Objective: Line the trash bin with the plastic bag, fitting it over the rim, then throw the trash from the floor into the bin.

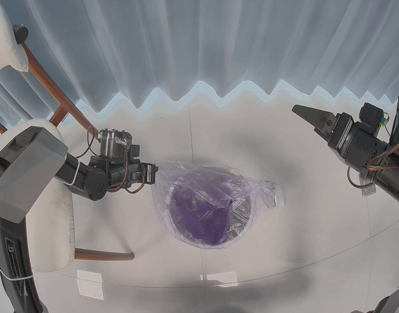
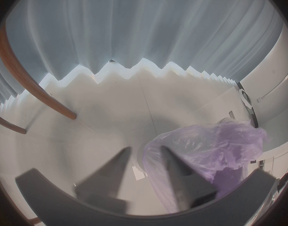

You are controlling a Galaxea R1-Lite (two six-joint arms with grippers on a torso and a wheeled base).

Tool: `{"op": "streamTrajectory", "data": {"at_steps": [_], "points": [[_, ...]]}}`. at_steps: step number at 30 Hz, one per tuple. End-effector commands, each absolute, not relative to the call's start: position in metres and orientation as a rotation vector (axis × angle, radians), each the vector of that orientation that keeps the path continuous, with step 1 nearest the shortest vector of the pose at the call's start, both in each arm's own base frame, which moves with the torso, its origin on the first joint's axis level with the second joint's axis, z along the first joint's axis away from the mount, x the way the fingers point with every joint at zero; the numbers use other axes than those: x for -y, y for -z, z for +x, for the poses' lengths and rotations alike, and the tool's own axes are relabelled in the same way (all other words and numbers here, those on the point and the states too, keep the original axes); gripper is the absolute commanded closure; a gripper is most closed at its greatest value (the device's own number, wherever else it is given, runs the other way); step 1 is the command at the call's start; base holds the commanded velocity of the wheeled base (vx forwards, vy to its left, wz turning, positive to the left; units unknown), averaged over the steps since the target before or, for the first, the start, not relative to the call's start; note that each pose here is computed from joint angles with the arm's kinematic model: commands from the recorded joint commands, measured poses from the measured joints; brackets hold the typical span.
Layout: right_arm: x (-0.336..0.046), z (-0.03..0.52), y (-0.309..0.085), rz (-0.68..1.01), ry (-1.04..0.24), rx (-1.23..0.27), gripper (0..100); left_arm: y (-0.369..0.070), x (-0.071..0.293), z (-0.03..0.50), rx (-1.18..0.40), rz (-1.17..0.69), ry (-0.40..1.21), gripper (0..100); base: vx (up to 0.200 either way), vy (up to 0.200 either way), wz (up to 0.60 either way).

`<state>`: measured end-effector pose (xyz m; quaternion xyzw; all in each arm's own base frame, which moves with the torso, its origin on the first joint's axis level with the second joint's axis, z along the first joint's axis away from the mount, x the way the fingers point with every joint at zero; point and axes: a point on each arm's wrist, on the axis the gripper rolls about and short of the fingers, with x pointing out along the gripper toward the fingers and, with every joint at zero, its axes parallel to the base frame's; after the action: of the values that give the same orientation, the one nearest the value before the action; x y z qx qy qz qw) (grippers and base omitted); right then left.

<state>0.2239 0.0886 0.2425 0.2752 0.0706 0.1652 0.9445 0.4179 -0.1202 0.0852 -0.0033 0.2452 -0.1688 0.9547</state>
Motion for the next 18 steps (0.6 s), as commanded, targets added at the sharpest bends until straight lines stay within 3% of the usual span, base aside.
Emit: {"op": "streamTrajectory", "data": {"at_steps": [1,5,10,18], "points": [[-0.089,0.225,-0.242,0.560,-0.336,-0.147,0,-0.100,0.120,0.412,-0.465,-0.013,0.348,0,0.000,0.000,0.00],[-0.089,0.225,-0.242,0.560,-0.336,-0.147,0,-0.105,0.112,0.384,-0.478,-0.015,0.349,0,0.000,0.000,0.00],[-0.089,0.226,-0.239,0.558,-0.333,-0.157,0,-0.088,0.112,0.329,-0.606,0.009,0.393,0,0.000,0.000,0.00],[-0.089,0.225,-0.240,0.558,-0.333,-0.155,0,-0.067,0.120,0.325,-0.570,0.011,0.417,0,0.000,0.000,0.00]]}}
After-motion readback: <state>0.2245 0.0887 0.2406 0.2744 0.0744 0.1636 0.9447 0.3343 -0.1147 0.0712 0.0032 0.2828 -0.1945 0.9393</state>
